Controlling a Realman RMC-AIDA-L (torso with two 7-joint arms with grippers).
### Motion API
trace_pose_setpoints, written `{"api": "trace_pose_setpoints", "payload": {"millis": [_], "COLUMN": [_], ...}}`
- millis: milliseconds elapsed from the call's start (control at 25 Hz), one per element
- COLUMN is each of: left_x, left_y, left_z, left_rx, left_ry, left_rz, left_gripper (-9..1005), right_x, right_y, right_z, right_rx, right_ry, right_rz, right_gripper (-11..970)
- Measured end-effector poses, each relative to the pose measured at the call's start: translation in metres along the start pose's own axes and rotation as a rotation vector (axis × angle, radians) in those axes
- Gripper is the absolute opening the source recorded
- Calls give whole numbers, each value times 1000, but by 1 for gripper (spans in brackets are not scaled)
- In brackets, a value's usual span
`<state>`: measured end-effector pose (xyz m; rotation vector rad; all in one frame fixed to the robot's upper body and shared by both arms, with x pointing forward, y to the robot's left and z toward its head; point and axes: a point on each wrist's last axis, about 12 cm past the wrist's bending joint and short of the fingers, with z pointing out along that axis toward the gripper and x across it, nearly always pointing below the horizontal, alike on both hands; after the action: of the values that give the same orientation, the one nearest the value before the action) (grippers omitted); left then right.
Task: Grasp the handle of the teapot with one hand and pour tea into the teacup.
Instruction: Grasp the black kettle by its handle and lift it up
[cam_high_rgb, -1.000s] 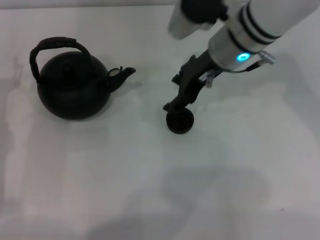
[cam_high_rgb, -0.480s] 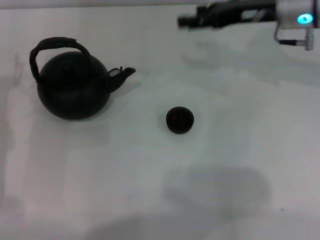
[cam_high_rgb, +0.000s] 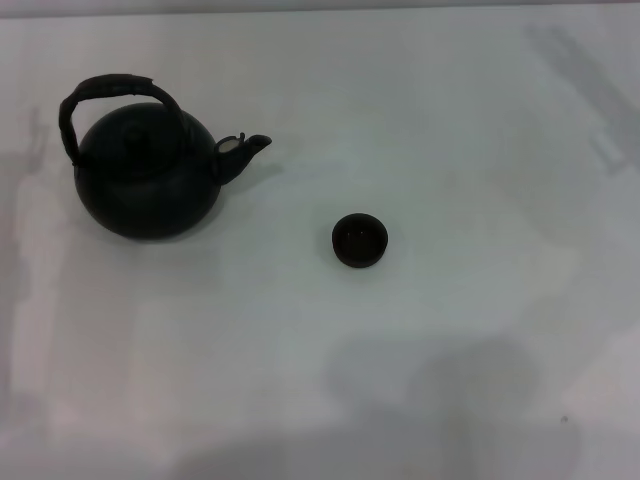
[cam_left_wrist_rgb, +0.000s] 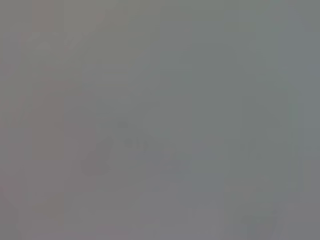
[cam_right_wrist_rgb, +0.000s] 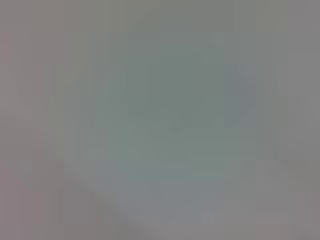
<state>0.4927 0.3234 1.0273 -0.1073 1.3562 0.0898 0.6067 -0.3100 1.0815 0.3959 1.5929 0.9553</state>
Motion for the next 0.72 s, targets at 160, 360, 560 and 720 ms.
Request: {"api": "trace_pose_setpoints", "payload": {"millis": [160,360,560,720], "left_x": [1,2,5,8], "left_y": [-1,0,1,3], "left_z": [0,-2,-12,-28], "left_rx": [5,3,5,31], "left_ry": [4,14,32,51], "left_rz": [-2,-1,-3,13], "left_gripper": [829,829,829,829], "right_x": [0,26,25,14], "right_y": [-5,7,5,-1], "right_z": [3,23,25,18], "right_rx": [66,67,163,214], "right_ry": [-26,13,-32,-90], "right_rz": [-243,-858,-1078,-1034], "right_gripper": [852,851,850,850]}}
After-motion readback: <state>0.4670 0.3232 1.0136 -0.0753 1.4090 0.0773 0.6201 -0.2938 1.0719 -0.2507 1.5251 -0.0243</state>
